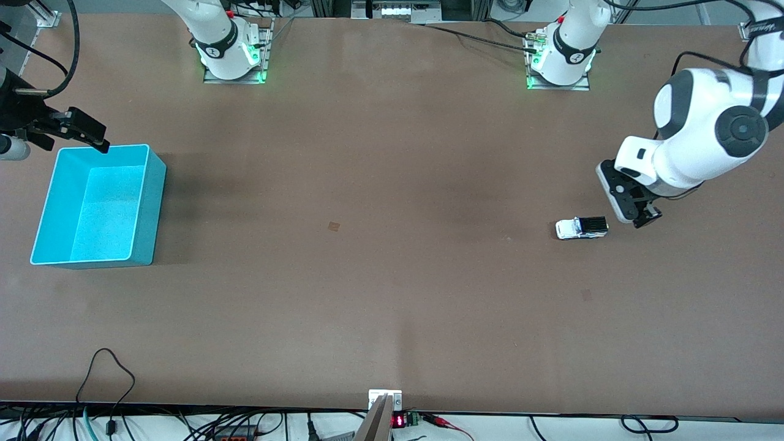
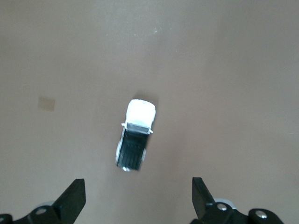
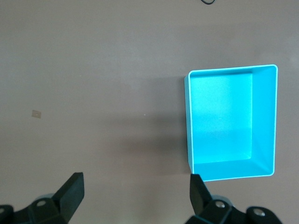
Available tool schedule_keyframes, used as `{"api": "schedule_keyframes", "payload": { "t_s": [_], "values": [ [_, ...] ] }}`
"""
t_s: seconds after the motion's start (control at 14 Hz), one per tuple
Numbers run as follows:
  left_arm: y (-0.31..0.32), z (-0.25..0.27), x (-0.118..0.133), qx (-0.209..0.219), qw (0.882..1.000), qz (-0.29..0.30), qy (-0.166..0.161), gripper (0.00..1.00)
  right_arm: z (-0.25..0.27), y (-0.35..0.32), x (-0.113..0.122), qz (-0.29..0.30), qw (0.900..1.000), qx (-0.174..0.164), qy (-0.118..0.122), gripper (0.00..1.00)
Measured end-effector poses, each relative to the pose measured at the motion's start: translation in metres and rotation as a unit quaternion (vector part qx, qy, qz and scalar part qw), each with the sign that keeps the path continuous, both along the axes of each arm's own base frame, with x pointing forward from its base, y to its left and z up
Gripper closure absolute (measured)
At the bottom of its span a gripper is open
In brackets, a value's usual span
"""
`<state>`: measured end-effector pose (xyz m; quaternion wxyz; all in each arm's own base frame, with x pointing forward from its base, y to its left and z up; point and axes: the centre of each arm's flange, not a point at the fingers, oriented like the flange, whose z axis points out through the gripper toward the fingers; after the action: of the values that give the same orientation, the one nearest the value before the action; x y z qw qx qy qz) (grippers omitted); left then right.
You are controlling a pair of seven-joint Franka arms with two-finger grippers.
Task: Wind and store white jeep toy
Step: 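Move the left gripper down over the white toy jeep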
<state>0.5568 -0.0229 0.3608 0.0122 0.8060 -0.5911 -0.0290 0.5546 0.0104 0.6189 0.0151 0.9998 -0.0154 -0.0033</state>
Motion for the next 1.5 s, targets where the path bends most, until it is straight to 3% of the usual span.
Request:
{"api": "schedule_keyframes", "payload": {
  "t_s": [0.14, 0.64, 0.79, 1.15, 1.29, 1.5],
  "values": [
    [0.001, -0.033, -0.005, -0.002, 1.000, -0.025, -0.018, 0.00, 0.000, -0.001, 0.000, -0.001, 1.000, 0.000, 0.000, 0.00],
    [0.015, -0.121, -0.007, 0.012, 0.994, -0.103, -0.036, 0.00, 0.000, -0.003, 0.000, -0.003, 1.000, 0.000, 0.000, 0.00],
    [0.013, -0.139, -0.012, 0.010, 0.993, -0.110, -0.051, 0.00, 0.000, -0.004, 0.000, -0.004, 1.000, 0.000, 0.000, 0.00],
    [0.024, -0.161, -0.018, 0.007, 0.993, -0.105, -0.053, 0.00, 0.000, -0.004, 0.000, -0.004, 1.000, 0.000, 0.001, 0.00],
    [0.025, -0.164, -0.018, 0.007, 0.993, -0.105, -0.051, 0.04, 0.000, -0.004, 0.000, -0.004, 1.000, 0.000, 0.001, 0.00],
    [0.023, -0.168, -0.019, 0.006, 0.993, -0.109, -0.048, 0.34, 0.000, -0.004, 0.000, -0.004, 1.000, 0.000, 0.001, 0.00]
  ]
}}
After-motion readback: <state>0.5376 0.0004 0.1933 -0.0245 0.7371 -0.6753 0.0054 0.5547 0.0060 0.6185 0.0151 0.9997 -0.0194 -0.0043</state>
